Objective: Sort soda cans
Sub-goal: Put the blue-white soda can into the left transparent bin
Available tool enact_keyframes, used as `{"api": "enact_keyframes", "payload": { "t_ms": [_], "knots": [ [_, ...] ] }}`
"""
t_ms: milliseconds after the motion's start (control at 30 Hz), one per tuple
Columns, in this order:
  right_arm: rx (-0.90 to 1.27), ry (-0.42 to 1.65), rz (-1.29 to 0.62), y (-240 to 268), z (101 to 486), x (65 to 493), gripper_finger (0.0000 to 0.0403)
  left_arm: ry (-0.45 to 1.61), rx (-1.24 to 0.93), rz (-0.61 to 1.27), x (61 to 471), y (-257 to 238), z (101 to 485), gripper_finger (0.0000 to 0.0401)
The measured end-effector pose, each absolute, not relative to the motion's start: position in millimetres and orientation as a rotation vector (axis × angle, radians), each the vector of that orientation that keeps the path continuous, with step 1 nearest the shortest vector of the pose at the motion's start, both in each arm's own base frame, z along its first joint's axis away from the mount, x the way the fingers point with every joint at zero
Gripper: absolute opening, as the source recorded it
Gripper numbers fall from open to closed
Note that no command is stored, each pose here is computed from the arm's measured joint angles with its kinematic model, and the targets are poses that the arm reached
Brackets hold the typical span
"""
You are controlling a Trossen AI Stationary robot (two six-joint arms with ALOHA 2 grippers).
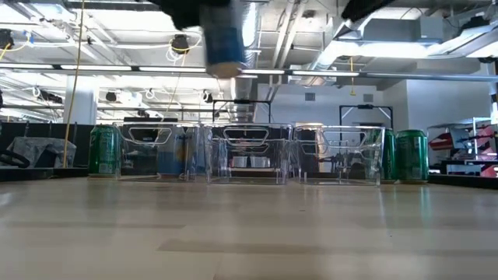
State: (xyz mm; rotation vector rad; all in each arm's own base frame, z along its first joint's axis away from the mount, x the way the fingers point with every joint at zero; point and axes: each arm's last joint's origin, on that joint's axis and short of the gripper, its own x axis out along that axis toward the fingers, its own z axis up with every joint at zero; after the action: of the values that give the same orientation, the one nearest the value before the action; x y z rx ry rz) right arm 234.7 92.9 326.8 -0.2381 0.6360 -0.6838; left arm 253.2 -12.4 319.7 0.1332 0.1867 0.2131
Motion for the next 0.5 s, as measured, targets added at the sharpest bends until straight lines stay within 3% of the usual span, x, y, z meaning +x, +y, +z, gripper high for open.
{"api": "enact_keyframes", "payload": {
  "t_ms": [233,500],
  "knots": [
    [-0.248,0.625,-0.693,85.0,330.0,237.9,0.0308,0.168,0.132,0.416,208.7,14.1,336.3,0.0292],
    [-0.232,0.671,-0.754,46.7,341.3,236.2,0.0308,0.247,0.076,0.583,189.5,45.5,295.0,0.0292]
  ]
}}
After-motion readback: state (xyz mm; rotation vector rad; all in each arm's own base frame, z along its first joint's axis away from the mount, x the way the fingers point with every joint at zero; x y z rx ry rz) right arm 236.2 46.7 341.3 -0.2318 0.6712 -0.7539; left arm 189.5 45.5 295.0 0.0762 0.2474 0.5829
